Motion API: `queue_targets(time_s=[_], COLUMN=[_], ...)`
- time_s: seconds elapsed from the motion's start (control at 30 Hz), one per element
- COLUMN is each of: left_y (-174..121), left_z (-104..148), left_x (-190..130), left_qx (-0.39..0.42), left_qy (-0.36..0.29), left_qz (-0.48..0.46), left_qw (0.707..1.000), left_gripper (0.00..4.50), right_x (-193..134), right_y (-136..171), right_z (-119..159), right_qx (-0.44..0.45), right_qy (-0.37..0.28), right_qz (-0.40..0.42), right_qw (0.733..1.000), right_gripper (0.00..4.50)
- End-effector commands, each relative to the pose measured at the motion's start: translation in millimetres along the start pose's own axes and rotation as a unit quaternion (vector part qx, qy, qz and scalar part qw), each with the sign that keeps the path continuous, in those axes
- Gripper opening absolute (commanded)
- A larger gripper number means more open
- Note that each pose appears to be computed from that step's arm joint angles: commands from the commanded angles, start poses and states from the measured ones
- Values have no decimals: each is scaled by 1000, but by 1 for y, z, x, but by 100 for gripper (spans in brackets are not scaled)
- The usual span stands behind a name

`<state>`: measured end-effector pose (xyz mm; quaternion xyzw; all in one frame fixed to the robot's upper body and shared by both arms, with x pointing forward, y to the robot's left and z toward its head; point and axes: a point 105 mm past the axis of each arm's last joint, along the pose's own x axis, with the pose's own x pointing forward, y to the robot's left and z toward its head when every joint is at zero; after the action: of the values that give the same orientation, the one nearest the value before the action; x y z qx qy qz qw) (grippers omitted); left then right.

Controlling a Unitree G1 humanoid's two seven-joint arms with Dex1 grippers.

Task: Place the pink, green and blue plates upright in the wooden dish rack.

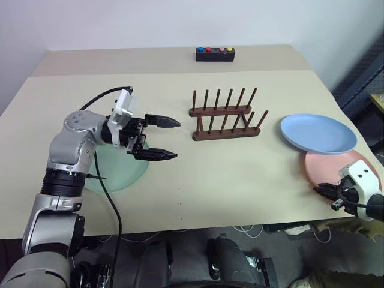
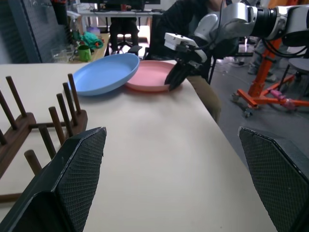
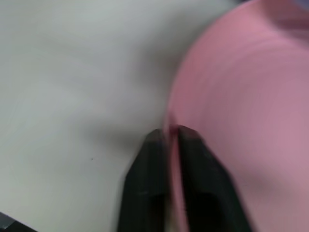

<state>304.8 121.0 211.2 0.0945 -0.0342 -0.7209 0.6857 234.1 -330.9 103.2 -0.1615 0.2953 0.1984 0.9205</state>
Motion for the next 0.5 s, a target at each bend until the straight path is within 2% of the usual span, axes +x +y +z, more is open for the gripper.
queue_targets(time_s=[0.03, 0.37, 0.5], left_y=[-2, 1, 2], left_z=[8, 7, 7], left_x=[-1, 0, 0], left_qx=[25, 24, 25], left_qy=[2, -2, -4], left_qz=[-3, 0, 3], left_qw=[1000, 1000, 1000], left_gripper=[450, 450, 450], right_x=[-1, -13, -24], right_y=[2, -4, -1], right_z=[0, 12, 25], right_qx=[7, -1, 1], right_qy=[4, 2, -31], right_qz=[5, 3, 38], right_qw=[1000, 1000, 999], right_gripper=[1, 1, 1])
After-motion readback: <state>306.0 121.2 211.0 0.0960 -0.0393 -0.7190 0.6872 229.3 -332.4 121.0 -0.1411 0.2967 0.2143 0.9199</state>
